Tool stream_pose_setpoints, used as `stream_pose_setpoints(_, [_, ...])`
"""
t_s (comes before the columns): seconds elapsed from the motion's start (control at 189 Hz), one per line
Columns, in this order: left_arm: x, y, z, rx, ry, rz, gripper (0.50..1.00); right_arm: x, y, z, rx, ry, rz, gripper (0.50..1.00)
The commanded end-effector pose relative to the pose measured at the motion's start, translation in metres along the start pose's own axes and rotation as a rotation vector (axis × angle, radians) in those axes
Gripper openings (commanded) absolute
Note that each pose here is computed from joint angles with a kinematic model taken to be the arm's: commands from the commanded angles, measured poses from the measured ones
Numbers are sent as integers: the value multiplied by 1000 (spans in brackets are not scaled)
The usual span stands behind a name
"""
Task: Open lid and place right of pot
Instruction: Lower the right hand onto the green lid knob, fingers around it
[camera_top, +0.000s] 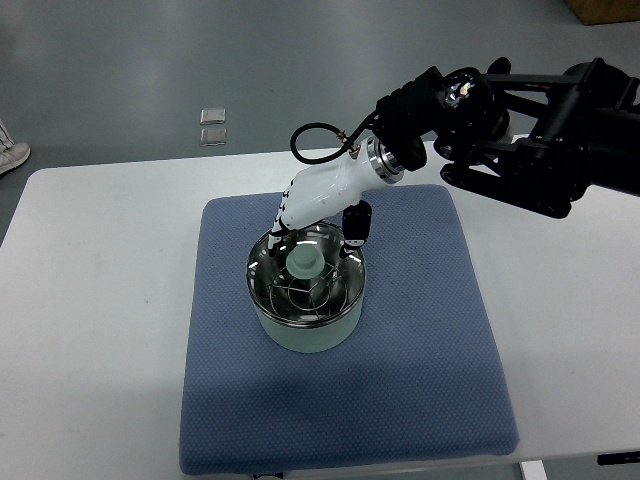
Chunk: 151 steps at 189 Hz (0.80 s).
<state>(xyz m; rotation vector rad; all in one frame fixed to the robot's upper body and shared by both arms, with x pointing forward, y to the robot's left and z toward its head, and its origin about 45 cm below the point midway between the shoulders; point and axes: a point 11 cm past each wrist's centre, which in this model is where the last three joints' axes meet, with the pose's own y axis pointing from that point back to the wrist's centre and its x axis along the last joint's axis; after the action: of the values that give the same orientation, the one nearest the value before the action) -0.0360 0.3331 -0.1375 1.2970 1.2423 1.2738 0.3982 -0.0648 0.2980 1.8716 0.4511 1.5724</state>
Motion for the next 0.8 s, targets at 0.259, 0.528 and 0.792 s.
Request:
stream_pose_setpoints(0.259, [0, 0, 0, 0, -1, 0, 1000, -8, 2, -6, 27, -10, 7, 819])
stream_pose_setpoints(0.528, [0, 0, 0, 0, 0, 0, 1000, -15, -1, -5, 28, 5, 42, 801])
stream_pose_setpoints(0.792, [0, 0, 0, 0, 0, 0, 1000, -10, 1, -4, 24, 7, 51, 740])
